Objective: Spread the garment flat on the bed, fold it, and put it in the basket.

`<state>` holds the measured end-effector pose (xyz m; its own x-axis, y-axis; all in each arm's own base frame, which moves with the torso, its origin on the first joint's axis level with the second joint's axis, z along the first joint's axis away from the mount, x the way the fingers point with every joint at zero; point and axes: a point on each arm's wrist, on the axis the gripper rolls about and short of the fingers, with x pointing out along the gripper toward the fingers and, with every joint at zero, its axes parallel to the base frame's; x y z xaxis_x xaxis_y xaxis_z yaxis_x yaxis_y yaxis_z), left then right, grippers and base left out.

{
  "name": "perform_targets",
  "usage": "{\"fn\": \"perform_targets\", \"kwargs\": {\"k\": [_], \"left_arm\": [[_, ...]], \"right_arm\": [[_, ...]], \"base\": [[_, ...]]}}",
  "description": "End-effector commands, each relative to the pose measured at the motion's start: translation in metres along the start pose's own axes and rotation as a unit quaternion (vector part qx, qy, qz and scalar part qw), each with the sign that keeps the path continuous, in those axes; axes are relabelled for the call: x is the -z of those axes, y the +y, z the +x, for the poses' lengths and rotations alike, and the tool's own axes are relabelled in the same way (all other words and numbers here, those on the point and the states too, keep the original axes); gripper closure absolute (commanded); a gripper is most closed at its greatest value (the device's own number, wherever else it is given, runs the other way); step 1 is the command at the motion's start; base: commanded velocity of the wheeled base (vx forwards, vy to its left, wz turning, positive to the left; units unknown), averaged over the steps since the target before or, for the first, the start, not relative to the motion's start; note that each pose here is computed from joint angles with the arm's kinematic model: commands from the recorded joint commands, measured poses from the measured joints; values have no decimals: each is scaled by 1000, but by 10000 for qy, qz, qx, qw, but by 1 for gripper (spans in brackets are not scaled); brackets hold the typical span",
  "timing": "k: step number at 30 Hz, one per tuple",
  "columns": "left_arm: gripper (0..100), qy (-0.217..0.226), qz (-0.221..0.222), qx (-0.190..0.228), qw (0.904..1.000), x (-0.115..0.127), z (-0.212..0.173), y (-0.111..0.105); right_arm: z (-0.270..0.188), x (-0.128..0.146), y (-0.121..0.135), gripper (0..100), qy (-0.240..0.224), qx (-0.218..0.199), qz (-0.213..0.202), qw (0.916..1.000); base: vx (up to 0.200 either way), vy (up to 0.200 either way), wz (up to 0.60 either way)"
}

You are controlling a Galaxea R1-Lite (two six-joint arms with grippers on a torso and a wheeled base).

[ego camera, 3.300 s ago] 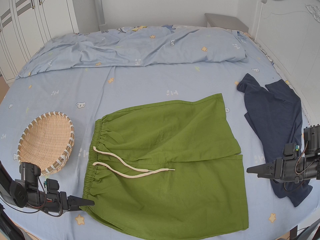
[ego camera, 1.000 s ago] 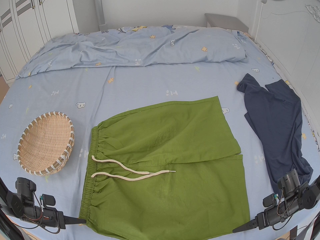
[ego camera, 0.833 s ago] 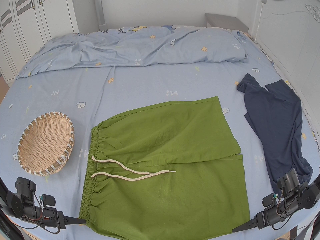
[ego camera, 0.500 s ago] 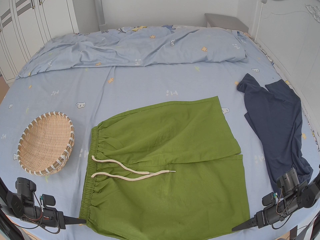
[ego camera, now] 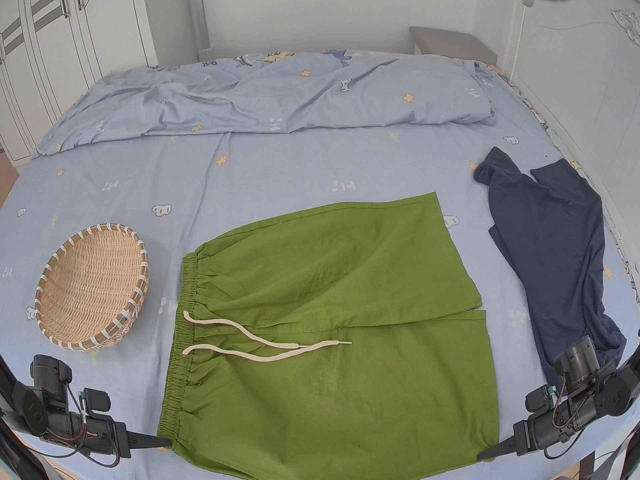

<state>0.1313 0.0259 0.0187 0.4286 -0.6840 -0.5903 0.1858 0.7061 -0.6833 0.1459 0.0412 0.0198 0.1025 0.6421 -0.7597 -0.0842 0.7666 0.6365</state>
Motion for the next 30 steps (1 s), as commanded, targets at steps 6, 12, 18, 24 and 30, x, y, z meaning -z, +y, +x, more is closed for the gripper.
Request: {"fn": "perform_targets", "kwargs": {"k": [6, 12, 18, 24, 30], "left_arm": [[100, -35, -3, -3, 10000, -1, -1, -2], [100, -244, -559, 84, 9981, -20, -8, -18], [100, -418, -1459, 244, 9881, -53, -30, -54], [100, -268, -1923, 287, 9805, -73, -57, -86], [100, -357, -2127, 294, 9760, -86, -66, -93]], "right_arm": [[-1, 2, 0, 100, 10, 2, 17, 10000], [-12, 5, 7, 100, -303, -70, -187, 9993], [-35, 3, 23, 100, -1035, -218, -454, 9934], [-84, -2, 61, 100, -1385, -300, -665, 9877], [-124, -14, 94, 100, -1659, -353, -804, 9822]], "base": [[0, 0, 0], [0, 0, 0], [0, 0, 0], [0, 0, 0], [0, 0, 0]]}}
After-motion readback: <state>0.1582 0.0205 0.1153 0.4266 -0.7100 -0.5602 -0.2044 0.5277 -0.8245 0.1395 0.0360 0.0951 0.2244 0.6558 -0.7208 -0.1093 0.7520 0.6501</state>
